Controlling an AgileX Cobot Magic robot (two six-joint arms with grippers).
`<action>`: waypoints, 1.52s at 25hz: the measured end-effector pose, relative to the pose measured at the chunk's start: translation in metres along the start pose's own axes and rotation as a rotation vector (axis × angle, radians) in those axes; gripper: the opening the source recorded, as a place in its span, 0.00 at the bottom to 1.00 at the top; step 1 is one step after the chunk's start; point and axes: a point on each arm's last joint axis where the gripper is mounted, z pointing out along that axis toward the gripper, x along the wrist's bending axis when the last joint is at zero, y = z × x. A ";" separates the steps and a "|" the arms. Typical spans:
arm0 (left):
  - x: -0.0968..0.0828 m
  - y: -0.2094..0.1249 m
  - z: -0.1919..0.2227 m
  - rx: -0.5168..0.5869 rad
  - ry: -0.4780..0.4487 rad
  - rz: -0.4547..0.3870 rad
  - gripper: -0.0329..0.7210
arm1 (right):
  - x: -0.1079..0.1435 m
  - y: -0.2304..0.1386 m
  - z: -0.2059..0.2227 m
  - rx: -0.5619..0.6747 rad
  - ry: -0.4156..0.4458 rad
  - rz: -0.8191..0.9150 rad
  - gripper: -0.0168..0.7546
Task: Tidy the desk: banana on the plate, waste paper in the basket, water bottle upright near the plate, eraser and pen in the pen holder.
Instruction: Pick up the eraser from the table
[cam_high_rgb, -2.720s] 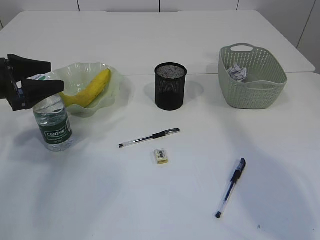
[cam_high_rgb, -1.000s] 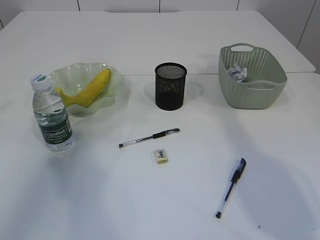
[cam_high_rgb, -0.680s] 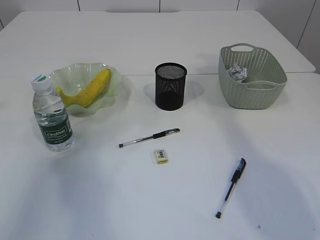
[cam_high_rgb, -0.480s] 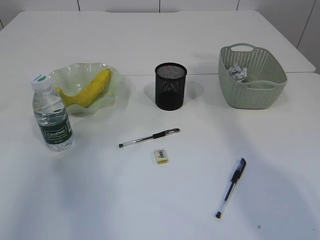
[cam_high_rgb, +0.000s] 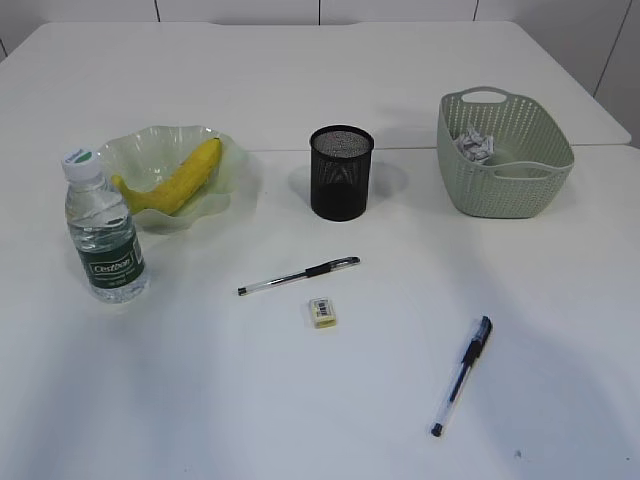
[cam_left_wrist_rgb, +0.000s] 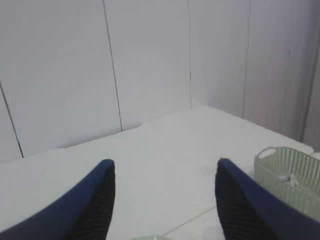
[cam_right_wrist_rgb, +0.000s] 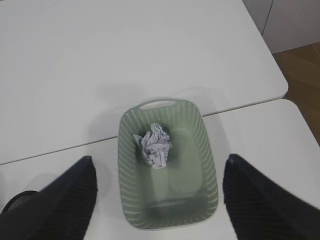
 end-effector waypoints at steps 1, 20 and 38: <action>0.001 0.007 0.000 -0.014 0.012 -0.022 0.64 | 0.000 0.000 -0.001 -0.002 0.000 0.000 0.78; 0.020 0.082 -0.063 -0.198 0.665 -0.077 0.64 | 0.007 -0.005 -0.001 0.058 0.080 -0.002 0.78; 0.035 0.016 -0.054 -0.001 0.738 -0.155 0.62 | 0.043 -0.022 -0.009 0.171 0.209 -0.053 0.78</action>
